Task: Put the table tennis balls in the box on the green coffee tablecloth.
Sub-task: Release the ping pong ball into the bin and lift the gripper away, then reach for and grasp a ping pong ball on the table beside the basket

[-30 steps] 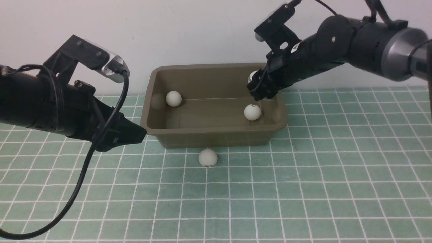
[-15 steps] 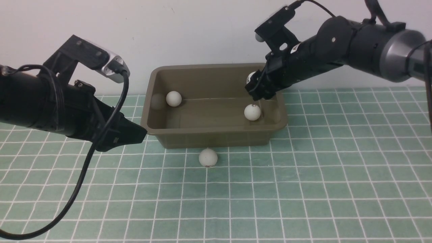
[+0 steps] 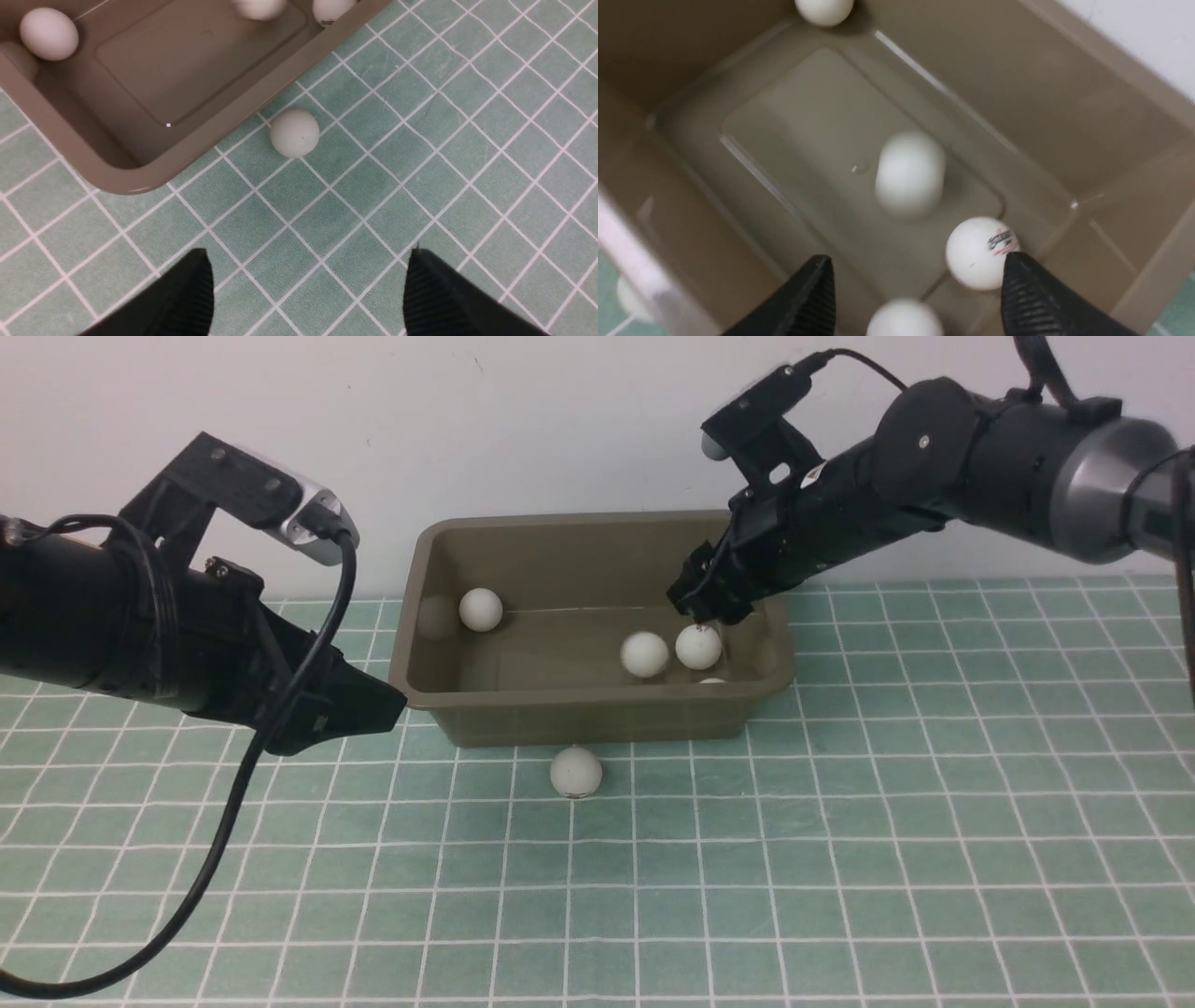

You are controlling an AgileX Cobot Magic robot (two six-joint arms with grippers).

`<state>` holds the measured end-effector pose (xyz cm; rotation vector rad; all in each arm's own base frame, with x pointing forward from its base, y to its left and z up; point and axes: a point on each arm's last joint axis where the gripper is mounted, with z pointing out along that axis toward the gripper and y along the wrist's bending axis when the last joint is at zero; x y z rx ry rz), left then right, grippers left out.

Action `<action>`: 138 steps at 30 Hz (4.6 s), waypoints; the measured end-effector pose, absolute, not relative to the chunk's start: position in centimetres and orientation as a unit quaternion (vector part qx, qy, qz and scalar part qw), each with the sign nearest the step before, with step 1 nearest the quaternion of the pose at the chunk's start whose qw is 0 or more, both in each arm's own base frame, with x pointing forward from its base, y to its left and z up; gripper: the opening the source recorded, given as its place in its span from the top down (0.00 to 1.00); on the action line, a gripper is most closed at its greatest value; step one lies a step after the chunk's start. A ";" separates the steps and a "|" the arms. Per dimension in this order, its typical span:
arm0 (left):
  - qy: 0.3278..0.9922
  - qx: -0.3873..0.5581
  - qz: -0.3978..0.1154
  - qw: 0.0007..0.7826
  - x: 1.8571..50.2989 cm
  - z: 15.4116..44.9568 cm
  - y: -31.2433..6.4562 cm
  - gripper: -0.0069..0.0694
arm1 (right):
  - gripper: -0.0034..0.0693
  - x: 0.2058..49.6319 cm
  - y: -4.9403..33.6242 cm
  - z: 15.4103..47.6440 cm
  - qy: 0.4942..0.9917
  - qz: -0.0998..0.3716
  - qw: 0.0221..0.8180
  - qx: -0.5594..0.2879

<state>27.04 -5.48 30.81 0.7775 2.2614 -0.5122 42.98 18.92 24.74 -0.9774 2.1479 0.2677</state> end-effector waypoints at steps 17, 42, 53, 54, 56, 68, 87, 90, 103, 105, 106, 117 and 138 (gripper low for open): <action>0.866 0.303 -0.193 0.346 27.1 30.9 -5.5 0.27 | 0.34 40.4 17.5 34.3 0.781 0.078 0.502 -0.364; 0.862 0.284 -0.210 0.364 27.3 31.2 -5.7 0.27 | 0.34 29.0 6.7 47.6 0.813 -0.005 0.528 -0.245; 0.855 0.311 -0.263 0.321 26.2 31.1 -6.4 0.27 | 0.34 28.4 6.6 47.2 0.830 -0.004 0.499 -0.248; 0.855 0.314 -0.266 0.315 26.1 31.1 -6.5 0.28 | 0.34 28.4 6.6 47.2 0.830 -0.004 0.498 -0.249; 0.856 0.316 -0.274 0.303 25.8 31.1 -6.5 0.30 | 0.34 28.4 6.6 47.2 0.831 -0.004 0.498 -0.249; 0.874 0.268 -0.273 0.299 19.8 35.1 -6.2 0.35 | 0.34 28.4 6.6 47.2 0.830 -0.006 0.498 -0.250; 0.854 0.032 -0.259 0.450 18.1 25.3 -4.8 0.35 | 0.34 28.5 6.9 47.5 0.821 0.012 0.516 -0.243; 0.839 0.065 -0.249 0.480 18.9 25.1 -5.5 0.35 | 0.34 28.5 6.9 47.6 0.819 0.016 0.521 -0.241; 0.860 0.175 -0.239 0.416 20.8 21.0 -8.2 0.35 | 0.34 28.5 7.1 47.7 0.818 0.028 0.523 -0.238; 0.864 0.175 -0.240 0.406 21.0 20.5 -8.3 0.35 | 0.34 28.5 7.1 47.7 0.818 0.028 0.523 -0.239; 0.866 0.168 -0.248 0.401 21.0 20.5 -8.4 0.35 | 0.34 28.5 7.1 47.7 0.818 0.028 0.523 -0.239; 0.856 0.141 -0.420 0.266 18.4 21.2 -10.5 0.35 | 0.34 28.5 7.1 47.7 0.816 0.025 0.523 -0.243; 0.911 0.132 -0.207 0.332 21.4 18.2 -7.7 0.39 | 0.34 28.6 7.1 47.8 0.813 0.022 0.527 -0.245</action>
